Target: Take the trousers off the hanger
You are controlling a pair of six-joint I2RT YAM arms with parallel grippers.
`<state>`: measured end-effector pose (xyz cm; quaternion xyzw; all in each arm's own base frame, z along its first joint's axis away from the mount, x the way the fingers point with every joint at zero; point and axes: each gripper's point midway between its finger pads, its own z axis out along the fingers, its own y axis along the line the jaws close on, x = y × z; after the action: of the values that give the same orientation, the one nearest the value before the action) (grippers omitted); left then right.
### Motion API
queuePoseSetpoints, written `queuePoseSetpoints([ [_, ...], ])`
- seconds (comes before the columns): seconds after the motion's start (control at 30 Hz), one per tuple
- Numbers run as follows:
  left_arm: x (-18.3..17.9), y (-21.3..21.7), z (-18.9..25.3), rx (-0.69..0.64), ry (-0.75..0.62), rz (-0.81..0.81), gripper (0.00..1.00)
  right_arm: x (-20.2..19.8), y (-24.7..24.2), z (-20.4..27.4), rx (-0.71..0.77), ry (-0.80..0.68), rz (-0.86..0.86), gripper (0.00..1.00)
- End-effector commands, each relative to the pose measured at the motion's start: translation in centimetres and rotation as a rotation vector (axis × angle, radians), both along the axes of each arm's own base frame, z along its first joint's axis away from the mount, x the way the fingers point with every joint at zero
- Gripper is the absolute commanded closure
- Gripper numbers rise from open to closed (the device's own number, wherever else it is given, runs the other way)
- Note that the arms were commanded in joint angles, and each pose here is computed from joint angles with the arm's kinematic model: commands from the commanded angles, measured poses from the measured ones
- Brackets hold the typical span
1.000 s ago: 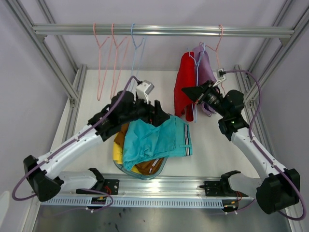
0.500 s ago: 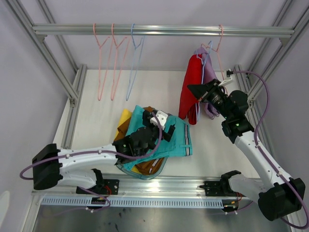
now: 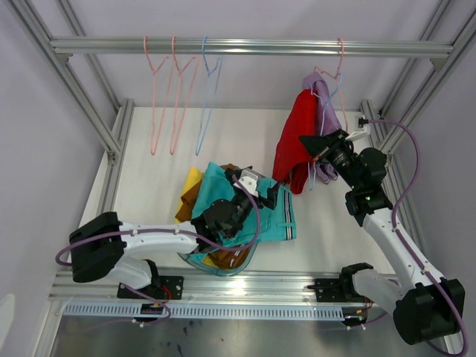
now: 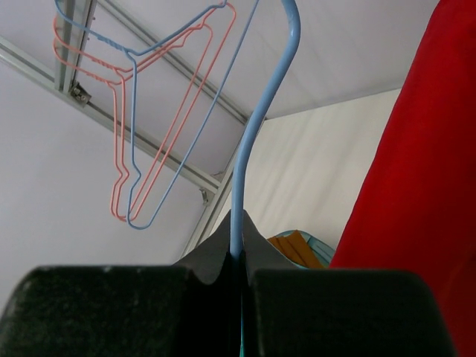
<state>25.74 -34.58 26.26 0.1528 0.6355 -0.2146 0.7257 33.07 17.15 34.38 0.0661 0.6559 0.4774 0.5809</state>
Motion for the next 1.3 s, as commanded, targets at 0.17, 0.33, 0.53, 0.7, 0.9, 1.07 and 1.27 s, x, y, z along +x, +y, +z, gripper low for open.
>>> queuePoseSetpoints([
  [0.17,-1.5,-5.0,0.8,-0.004,-0.077,-0.202,0.01,0.2,-0.7,4.4,0.047,-0.153,0.017,1.00],
  [0.33,-0.6,-6.4,-1.2,0.046,-0.106,-0.186,0.01,0.2,-0.4,4.4,0.052,-0.145,0.046,1.00],
  [0.53,1.1,-6.9,-1.2,0.024,-0.137,-0.141,0.02,-0.4,-0.8,5.1,-0.007,-0.186,0.024,1.00],
  [0.7,2.8,-7.8,-0.4,0.023,-0.165,-0.121,0.03,-0.4,-0.6,5.2,-0.036,-0.185,0.034,1.00],
  [0.9,5.2,-8.5,0.5,0.025,-0.187,-0.094,0.03,-0.5,-0.4,4.8,-0.046,-0.184,0.048,1.00],
  [1.07,7.4,-8.9,-0.7,0.039,-0.170,-0.058,0.04,-0.6,-0.1,4.7,-0.049,-0.193,0.060,1.00],
  [1.27,10.0,-9.2,-1.6,0.036,-0.159,-0.020,0.04,-0.2,-0.1,4.0,-0.081,-0.188,0.057,1.00],
])
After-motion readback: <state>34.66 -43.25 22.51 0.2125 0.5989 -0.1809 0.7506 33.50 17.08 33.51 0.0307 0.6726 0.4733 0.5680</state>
